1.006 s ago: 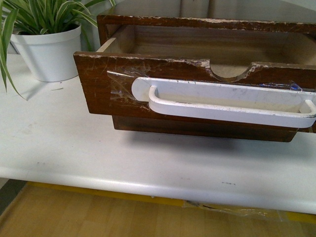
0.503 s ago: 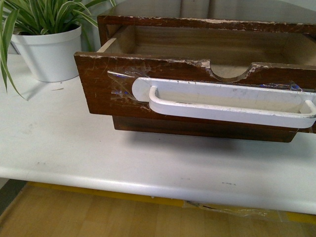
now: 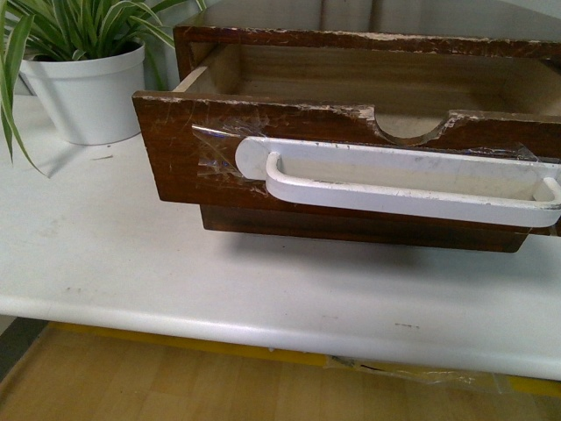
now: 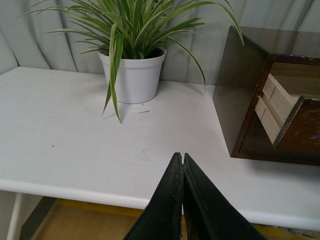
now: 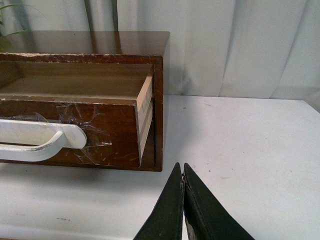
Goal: Open drawer
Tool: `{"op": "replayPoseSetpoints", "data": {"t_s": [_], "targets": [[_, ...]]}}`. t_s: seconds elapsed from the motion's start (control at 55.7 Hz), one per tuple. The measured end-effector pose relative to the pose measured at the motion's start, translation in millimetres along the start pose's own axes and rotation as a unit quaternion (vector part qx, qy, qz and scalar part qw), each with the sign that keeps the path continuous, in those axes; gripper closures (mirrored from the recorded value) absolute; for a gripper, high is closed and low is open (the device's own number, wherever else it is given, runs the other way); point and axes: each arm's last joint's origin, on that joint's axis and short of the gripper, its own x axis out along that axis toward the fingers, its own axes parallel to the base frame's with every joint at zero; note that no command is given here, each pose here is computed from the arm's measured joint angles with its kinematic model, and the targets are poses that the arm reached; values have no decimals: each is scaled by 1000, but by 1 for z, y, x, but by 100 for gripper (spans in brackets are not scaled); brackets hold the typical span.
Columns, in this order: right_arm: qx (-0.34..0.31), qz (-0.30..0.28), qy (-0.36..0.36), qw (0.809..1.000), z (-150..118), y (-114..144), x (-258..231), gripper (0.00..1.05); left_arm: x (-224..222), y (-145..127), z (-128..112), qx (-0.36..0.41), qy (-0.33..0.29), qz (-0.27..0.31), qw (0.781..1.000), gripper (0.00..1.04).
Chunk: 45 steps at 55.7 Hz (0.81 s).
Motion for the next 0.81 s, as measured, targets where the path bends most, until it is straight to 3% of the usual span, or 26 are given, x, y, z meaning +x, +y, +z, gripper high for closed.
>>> {"op": "replayPoseSetpoints", "data": {"t_s": [0.467,0.647,0.808], "targets": [[0,0,0,1000,0,0,0,103,-1,0,-11,0,-6,1,1000,100],[0,0,0,1000,0,0,0,66,-1,0,-11,0,-6,1,1000,63],[0,0,0,1000,0,0,0,29,-1,0,-11,0,-6,1,1000,24]]}}
